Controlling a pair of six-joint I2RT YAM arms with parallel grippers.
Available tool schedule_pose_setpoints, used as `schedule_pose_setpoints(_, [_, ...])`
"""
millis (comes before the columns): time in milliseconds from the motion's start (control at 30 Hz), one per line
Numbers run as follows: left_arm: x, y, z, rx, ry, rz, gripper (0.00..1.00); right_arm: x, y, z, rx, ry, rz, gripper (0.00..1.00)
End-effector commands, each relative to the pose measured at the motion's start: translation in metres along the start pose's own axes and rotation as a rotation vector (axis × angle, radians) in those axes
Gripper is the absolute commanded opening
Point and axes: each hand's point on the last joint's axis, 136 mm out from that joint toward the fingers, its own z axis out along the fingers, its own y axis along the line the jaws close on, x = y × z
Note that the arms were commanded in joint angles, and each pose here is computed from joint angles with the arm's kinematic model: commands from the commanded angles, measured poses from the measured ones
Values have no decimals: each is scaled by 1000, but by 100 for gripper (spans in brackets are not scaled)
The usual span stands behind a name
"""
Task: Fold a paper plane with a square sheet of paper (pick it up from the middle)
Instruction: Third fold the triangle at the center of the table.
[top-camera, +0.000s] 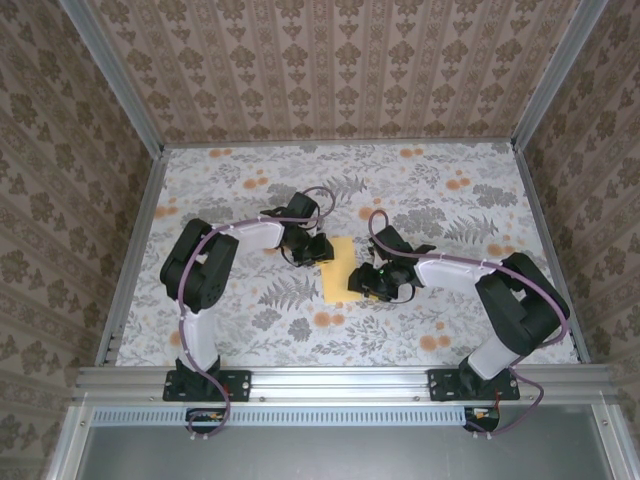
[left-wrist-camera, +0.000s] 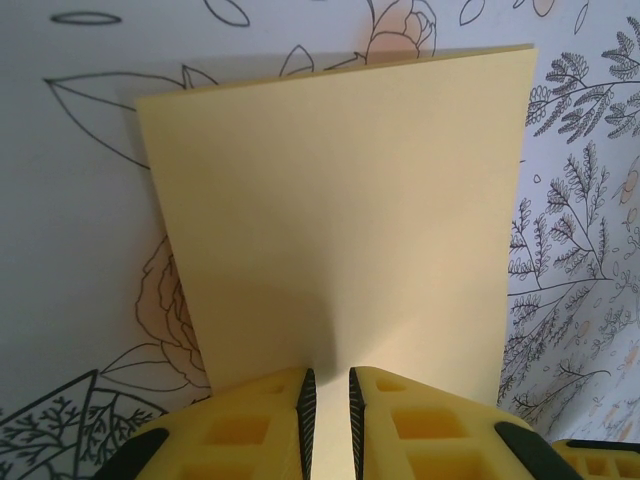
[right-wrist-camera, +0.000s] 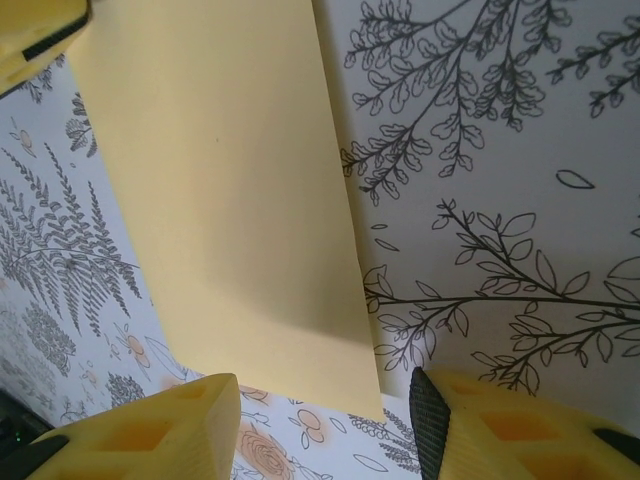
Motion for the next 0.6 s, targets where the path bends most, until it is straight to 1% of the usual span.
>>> schedule_pose_setpoints(0, [10,19,12,-74,42,-32,21,10,-1,7,-21,48,25,50])
schedule_pose_setpoints(267, [11,20,13,-75,47,-37,21,8,5,10,-65,33,37,47])
schedule_pose_setpoints(567, [12,20,14,-68,51,-39,21,0,21,7,-167,-23,65,40])
